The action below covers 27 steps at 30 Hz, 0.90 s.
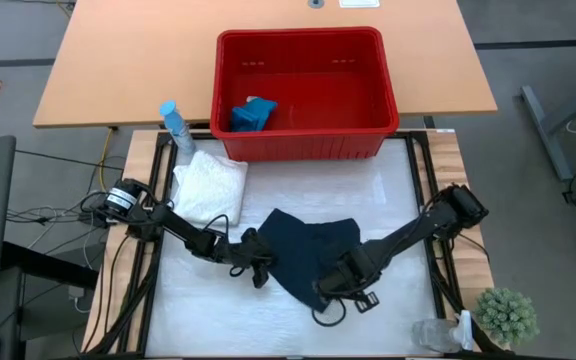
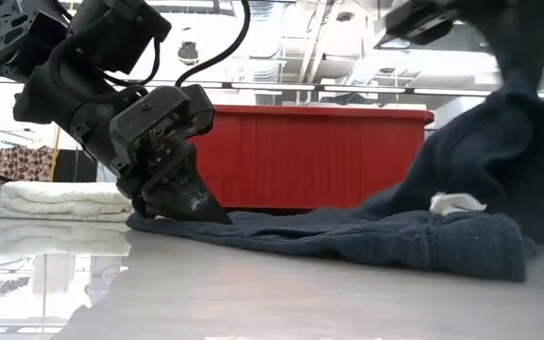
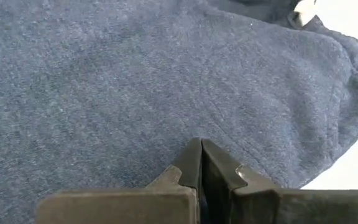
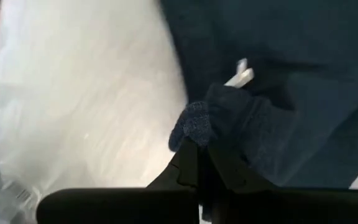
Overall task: Fold Laundry from Bin
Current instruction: Fold the black shorts
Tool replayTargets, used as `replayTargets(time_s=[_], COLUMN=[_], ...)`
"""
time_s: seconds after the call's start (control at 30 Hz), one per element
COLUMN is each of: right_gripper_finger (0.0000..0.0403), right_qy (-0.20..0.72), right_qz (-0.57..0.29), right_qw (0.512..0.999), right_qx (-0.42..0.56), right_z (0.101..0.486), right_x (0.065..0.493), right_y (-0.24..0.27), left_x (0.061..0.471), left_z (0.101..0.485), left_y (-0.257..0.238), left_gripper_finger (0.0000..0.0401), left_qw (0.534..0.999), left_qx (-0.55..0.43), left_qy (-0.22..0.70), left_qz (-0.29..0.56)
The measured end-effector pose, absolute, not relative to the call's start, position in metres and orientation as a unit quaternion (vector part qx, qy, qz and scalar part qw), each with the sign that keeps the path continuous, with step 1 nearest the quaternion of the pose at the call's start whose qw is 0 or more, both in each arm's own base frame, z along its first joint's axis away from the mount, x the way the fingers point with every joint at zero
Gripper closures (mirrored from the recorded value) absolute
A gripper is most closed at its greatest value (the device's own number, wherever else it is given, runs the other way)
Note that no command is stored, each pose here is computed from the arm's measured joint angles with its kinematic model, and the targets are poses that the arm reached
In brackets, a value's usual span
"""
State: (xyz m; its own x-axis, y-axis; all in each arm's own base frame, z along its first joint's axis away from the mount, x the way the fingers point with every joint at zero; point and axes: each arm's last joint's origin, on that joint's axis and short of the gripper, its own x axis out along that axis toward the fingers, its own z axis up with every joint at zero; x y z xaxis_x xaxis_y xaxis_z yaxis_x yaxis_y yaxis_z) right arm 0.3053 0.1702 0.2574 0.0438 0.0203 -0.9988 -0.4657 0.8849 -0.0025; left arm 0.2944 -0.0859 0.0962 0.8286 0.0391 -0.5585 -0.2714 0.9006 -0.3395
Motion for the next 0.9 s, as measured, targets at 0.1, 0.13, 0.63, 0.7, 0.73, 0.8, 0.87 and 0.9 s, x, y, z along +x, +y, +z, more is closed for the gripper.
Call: replayTargets(time_s=[0.1,0.13,0.63,0.7,0.73,0.8,0.87,0.9], right_gripper_finger=[0.0374,0.0374,0.0374,0.0374,0.0374,0.0374,0.0374,0.0374], right_qy=[0.670,0.666,0.645,0.646,0.646,0.646,0.644,0.644], right_qz=[0.189,0.197,0.106,0.093,0.086,0.077,0.074,0.071], right_qw=[0.694,0.693,0.735,0.740,0.742,0.745,0.748,0.749], right_qx=[-0.185,-0.192,-0.179,-0.164,-0.156,-0.146,-0.142,-0.139], right_z=[0.258,0.258,0.273,0.273,0.273,0.273,0.273,0.273], right_x=[0.299,0.298,0.311,0.312,0.313,0.314,0.314,0.314], right_y=[0.177,0.179,0.165,0.163,0.162,0.162,0.162,0.163], left_x=[0.295,0.295,0.312,0.315,0.315,0.318,0.321,0.323], left_z=[0.096,0.096,0.121,0.126,0.130,0.144,0.158,0.161], left_y=[-0.085,-0.083,-0.073,-0.074,-0.074,-0.079,-0.091,-0.098], left_gripper_finger=[0.0401,0.0401,0.0401,0.0401,0.0401,0.0401,0.0401,0.0401], left_qw=[0.934,0.934,0.947,0.948,0.950,0.956,0.963,0.966], left_qx=[-0.203,-0.204,-0.235,-0.237,-0.238,-0.249,-0.243,-0.233], left_qy=[0.282,0.282,0.218,0.211,0.204,0.152,0.103,0.097], left_qz=[0.085,0.087,0.004,-0.002,-0.004,-0.020,-0.051,-0.060])
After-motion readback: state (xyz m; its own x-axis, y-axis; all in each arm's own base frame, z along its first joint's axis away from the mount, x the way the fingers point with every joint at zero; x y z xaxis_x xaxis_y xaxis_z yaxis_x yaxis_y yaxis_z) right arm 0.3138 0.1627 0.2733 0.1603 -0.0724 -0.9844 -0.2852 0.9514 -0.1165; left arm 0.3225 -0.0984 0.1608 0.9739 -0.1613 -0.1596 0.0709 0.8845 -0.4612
